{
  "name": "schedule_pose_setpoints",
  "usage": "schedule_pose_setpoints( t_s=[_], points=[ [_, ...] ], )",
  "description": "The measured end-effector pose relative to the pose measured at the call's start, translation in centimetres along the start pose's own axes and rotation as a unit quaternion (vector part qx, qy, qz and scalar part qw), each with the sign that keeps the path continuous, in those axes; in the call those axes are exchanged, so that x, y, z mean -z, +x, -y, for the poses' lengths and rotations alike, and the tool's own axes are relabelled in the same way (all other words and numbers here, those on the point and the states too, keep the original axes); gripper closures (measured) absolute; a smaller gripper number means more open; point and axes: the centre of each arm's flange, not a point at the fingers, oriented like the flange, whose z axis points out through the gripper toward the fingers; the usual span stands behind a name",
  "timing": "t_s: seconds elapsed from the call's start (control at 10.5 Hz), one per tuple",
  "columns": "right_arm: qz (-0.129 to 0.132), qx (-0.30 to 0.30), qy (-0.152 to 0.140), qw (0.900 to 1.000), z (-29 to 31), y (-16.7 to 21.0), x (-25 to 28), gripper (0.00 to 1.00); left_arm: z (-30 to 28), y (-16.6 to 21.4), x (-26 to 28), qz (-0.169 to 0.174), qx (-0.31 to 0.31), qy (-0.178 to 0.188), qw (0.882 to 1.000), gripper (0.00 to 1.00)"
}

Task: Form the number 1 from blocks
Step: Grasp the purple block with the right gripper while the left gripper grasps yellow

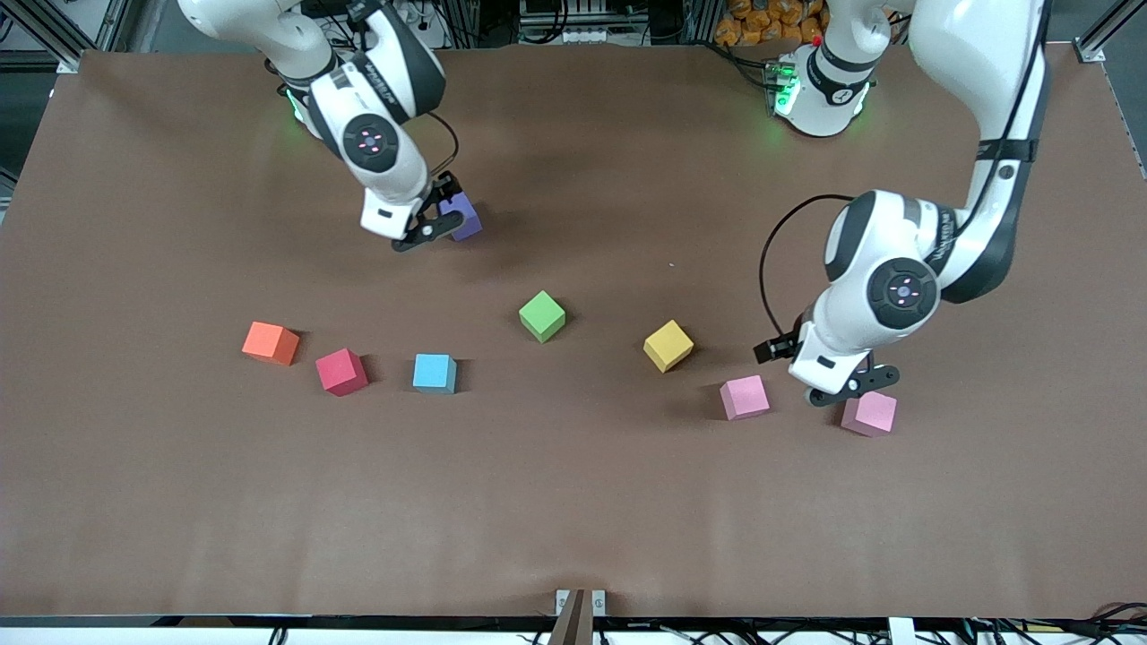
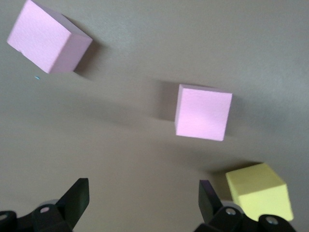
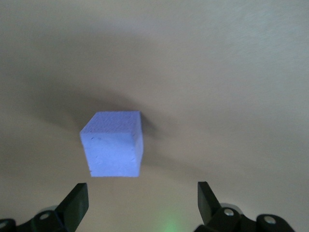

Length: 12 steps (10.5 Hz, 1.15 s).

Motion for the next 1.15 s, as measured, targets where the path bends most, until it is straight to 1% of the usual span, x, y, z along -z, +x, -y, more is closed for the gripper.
schedule_pose_setpoints(
  t_s=[0.19, 0.48, 0.76, 0.86, 1.15],
  points=[
    [-0.001, 0.013, 0.000, 1.000, 2.4, 0.5, -2.5, 0.00, -2.4, -1.1, -1.0, -0.011, 0.041, -0.008, 0.999, 0.00],
    [0.000, 0.026, -0.008, 1.000, 4.3, 1.3, -5.9, 0.00, -6.6, -4.3, -3.3, -0.009, 0.090, -0.004, 0.996, 0.00],
    [0.003, 0.025, -0.009, 1.000, 4.2, 1.3, -6.3, 0.00, -11.5, -7.7, -6.9, -0.017, 0.124, -0.011, 0.992, 0.00],
    [0.003, 0.025, -0.009, 1.000, 4.2, 1.3, -6.3, 0.00, -12.5, -8.2, -7.8, -0.020, 0.133, -0.017, 0.991, 0.00],
    [0.014, 0.024, -0.012, 1.000, 4.1, 1.4, -7.4, 0.01, -13.1, -7.7, -9.3, -0.030, 0.162, -0.035, 0.986, 0.00]
  ],
)
